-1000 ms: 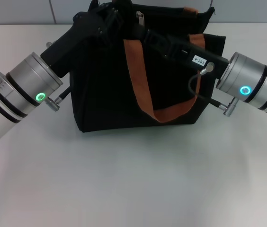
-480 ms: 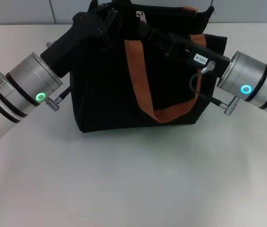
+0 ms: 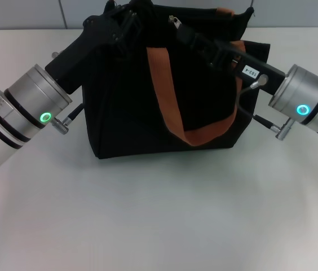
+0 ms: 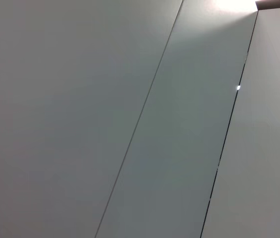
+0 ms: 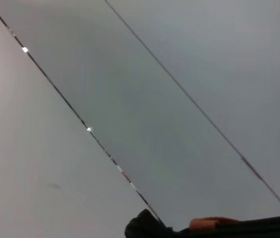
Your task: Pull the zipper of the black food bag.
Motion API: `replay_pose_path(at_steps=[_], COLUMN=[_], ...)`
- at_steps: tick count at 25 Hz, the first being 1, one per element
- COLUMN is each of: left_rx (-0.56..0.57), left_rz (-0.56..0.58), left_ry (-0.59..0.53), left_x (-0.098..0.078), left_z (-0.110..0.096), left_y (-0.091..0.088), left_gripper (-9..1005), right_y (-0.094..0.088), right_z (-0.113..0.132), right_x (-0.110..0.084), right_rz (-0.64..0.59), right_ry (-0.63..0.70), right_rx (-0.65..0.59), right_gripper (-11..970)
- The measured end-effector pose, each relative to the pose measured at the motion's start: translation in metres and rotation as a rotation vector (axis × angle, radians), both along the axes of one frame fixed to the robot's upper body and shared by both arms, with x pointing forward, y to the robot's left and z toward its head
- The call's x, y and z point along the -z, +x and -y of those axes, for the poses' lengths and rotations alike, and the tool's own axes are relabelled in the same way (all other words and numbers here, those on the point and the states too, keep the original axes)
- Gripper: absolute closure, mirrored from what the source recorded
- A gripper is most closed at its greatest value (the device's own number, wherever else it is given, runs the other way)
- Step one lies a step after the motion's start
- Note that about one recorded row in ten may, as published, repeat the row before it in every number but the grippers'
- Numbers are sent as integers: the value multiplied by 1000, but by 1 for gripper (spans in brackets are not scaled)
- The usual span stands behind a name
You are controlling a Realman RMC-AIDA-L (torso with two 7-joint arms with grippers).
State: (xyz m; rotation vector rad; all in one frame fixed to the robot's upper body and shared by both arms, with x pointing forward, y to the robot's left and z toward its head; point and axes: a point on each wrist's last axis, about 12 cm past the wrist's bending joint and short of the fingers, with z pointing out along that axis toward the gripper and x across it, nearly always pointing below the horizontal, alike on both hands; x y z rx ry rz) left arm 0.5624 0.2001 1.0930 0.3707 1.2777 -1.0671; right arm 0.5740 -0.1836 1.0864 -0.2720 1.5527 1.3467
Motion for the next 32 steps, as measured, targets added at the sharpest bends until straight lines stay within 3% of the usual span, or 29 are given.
replay_pose_path(at_steps=[24, 32], left_rx=[-8, -24], left_rz=[4, -1], left_ry=[-4, 0], left_x=[-1, -1], left_z=[-1, -3], left_y=[1, 3], left_gripper=[970, 970], right_y=[-1, -8], right_z=[53, 52], right_x=[12, 4], right_rz=[-17, 75], right_ry=[-11, -9], right_rx=[239, 183], right_gripper=[927, 917])
